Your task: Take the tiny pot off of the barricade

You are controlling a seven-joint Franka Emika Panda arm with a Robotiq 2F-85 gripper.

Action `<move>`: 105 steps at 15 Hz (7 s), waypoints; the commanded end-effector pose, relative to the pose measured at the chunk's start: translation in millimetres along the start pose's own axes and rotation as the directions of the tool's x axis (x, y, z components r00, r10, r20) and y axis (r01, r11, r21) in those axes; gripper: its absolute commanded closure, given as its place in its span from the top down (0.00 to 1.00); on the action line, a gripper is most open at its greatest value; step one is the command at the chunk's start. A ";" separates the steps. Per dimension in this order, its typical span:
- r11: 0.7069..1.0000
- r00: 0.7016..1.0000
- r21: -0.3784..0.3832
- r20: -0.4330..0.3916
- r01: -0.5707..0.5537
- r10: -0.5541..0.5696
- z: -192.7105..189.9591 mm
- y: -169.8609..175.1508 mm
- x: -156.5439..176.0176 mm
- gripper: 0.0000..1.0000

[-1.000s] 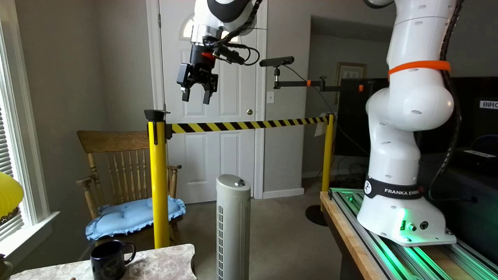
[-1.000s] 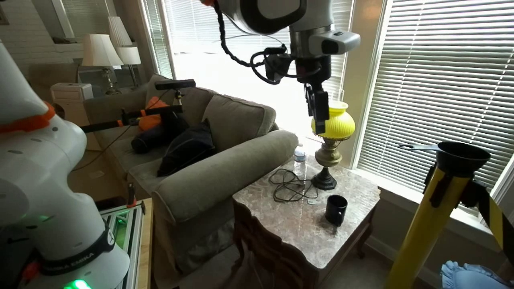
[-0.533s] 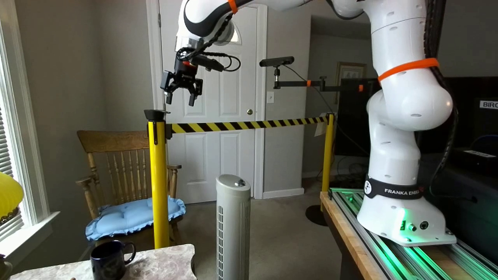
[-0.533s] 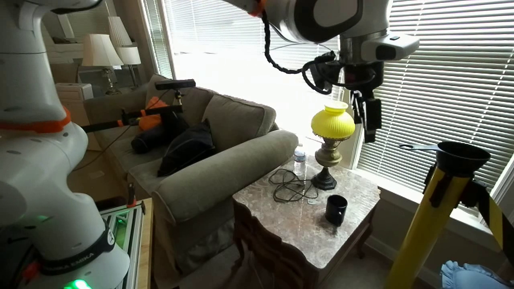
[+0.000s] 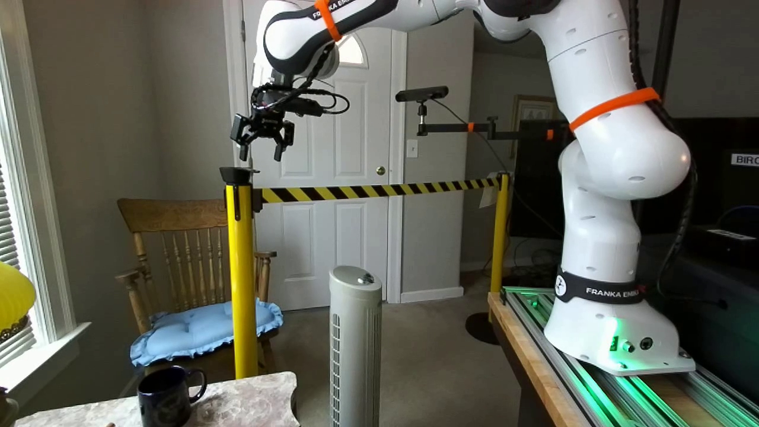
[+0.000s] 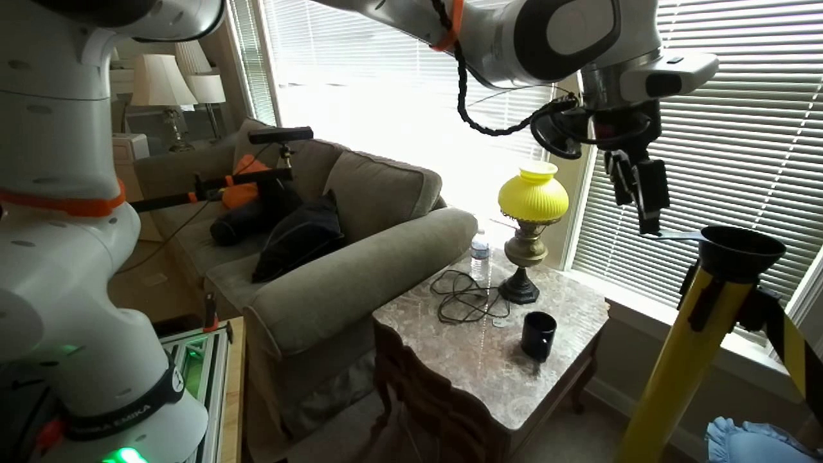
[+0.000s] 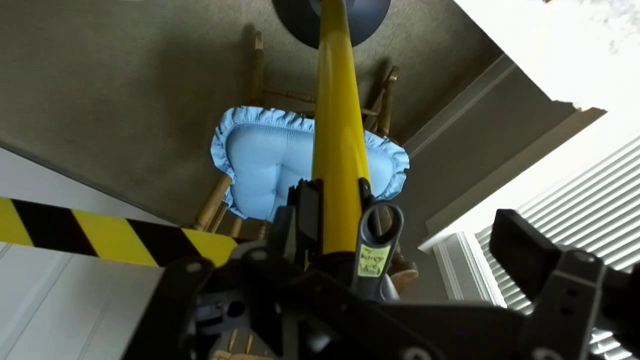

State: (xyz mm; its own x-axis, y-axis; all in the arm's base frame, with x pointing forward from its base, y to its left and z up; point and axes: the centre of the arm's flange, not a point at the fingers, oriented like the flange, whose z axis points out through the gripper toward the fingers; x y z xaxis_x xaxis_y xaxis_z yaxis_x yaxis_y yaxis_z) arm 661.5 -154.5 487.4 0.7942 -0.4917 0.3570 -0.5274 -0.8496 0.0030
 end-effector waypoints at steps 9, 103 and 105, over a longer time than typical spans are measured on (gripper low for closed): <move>1.000 0.998 -0.009 -0.067 -0.016 0.015 20.6 -2.0 16.2 1.00; 0.798 0.831 0.229 -0.136 0.557 -0.540 310.5 -163.9 -215.2 0.06; 0.804 0.835 0.224 -0.146 0.551 -0.531 313.2 -169.3 -209.8 0.06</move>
State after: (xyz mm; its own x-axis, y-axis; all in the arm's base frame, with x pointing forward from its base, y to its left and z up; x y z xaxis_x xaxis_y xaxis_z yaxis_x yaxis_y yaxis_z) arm 661.7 29.1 129.0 0.9005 0.1009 0.4230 0.1107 -0.9939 0.0014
